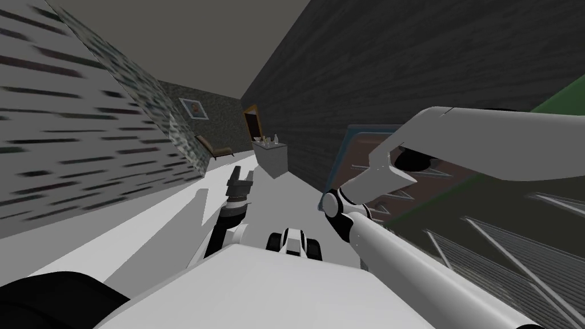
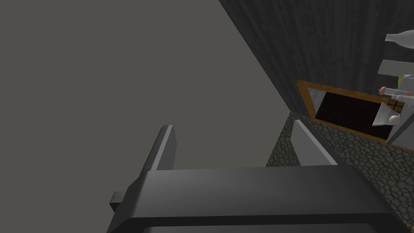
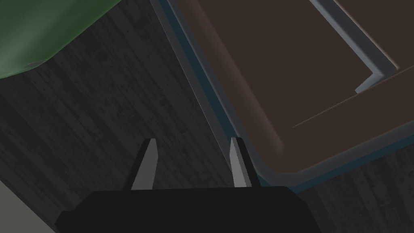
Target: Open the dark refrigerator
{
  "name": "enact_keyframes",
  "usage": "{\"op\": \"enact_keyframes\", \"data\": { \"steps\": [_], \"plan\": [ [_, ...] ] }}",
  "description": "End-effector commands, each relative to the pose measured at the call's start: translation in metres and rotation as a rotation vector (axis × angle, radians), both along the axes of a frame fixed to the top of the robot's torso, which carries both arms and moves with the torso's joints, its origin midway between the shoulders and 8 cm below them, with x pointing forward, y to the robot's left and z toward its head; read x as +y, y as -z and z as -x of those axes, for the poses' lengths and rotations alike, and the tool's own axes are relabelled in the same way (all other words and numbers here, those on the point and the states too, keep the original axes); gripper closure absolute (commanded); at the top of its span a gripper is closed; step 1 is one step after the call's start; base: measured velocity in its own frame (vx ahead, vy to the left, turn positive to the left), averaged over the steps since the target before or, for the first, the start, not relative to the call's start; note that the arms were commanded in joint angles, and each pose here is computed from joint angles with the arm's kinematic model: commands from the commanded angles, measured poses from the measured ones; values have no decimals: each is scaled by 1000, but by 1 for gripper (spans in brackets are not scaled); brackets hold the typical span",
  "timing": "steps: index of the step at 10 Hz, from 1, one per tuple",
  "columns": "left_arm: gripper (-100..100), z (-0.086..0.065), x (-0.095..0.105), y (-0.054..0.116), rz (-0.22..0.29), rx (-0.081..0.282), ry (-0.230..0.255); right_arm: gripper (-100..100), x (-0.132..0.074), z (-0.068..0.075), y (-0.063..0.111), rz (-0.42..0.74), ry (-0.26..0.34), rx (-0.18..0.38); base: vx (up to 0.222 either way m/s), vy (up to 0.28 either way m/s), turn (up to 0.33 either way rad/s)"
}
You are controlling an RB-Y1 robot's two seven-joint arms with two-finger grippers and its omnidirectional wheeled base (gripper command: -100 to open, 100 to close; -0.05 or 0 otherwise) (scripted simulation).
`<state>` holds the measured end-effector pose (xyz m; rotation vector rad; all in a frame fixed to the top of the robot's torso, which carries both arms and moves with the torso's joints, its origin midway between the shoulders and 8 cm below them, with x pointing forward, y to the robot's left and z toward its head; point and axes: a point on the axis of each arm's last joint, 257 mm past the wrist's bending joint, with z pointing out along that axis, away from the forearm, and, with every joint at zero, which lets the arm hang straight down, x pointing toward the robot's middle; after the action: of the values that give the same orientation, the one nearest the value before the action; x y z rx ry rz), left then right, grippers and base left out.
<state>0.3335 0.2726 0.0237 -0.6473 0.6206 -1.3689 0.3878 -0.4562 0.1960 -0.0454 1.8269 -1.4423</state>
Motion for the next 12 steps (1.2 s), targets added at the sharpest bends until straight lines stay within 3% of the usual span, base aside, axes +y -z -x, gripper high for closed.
{"op": "enact_keyframes", "data": {
  "steps": [1,3,4,5,6,8,9,11,12],
  "plan": [
    [0,0,0,0,0,0,0,100,-31,36,0,3,122,-2,-108,-56,442],
    [0,0,0,0,0,0,0,100,-54,67,0,4,224,-2,-123,-45,451],
    [0,0,0,0,0,0,0,100,-54,67,0,4,224,-2,-74,-22,259],
    [0,0,0,0,0,0,0,100,-64,84,1,3,275,-2,-64,-14,377],
    [0,0,0,0,0,0,0,-100,-67,81,-11,127,331,104,146,89,-238],
    [0,0,0,0,0,1,-1,-100,-89,94,-16,219,448,222,171,101,-348],
    [0,0,0,0,0,1,-1,-100,-98,106,-21,261,511,255,46,36,-13],
    [0,0,0,0,0,0,0,-100,-106,136,-37,283,614,253,-9,-4,19],
    [0,0,0,0,0,0,0,-100,-104,125,-53,409,656,375,116,111,-305]
  ]
}}
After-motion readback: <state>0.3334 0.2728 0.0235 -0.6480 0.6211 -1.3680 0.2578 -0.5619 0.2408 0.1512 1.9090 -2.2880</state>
